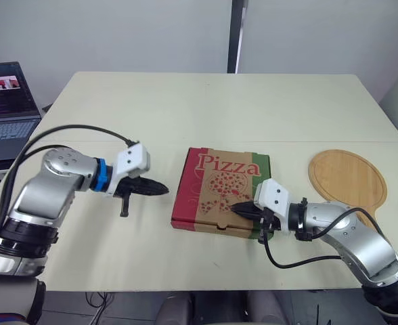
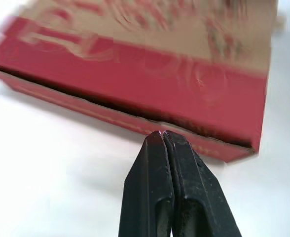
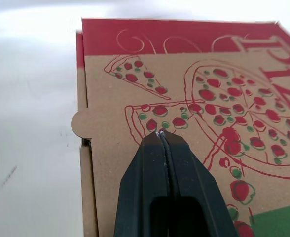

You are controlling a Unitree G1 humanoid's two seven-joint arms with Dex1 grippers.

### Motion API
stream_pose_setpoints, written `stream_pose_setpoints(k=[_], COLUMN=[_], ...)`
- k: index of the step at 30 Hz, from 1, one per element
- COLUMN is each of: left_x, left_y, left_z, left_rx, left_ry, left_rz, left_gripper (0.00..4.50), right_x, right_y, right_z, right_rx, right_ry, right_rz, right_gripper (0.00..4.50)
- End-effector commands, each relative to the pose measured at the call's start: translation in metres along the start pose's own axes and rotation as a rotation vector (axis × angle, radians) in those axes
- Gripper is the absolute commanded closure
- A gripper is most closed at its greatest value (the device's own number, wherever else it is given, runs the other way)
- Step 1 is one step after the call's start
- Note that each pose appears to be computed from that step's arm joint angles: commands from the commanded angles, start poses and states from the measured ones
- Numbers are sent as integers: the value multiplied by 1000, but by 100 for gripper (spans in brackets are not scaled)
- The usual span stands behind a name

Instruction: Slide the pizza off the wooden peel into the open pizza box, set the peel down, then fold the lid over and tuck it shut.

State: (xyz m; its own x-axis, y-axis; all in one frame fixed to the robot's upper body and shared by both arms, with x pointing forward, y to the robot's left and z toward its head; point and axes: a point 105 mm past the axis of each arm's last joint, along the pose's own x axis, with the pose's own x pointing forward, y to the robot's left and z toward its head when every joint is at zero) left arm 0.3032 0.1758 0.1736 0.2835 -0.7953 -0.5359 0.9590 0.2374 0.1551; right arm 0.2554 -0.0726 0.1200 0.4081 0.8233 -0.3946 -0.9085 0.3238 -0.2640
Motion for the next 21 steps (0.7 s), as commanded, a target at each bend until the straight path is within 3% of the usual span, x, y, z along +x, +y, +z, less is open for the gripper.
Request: stream_pose_setpoints(k=[1,5,13,18,21], left_x=[10,32,65,57,31], left_y=[-4,0,-11,-7,7], left_z=[12,7,-30,-17,-8], left_rx=[33,42,-7,-33,-106], left_ry=[-47,-50,46,-30,-114], left_rz=[5,34,-7,29,132], left_gripper=[450,450,450,450,450], right_x=[0,2,-1,-7,-24], right_y=[-1,-1,-5,-12,-26], right_z=[1,-1,0,12,28], right_rx=[-77,-93,-109,-123,-102], right_ry=[26,34,29,-28,-112], right_rz=[7,9,-6,-47,-137], right_gripper=[445,445,445,445,445])
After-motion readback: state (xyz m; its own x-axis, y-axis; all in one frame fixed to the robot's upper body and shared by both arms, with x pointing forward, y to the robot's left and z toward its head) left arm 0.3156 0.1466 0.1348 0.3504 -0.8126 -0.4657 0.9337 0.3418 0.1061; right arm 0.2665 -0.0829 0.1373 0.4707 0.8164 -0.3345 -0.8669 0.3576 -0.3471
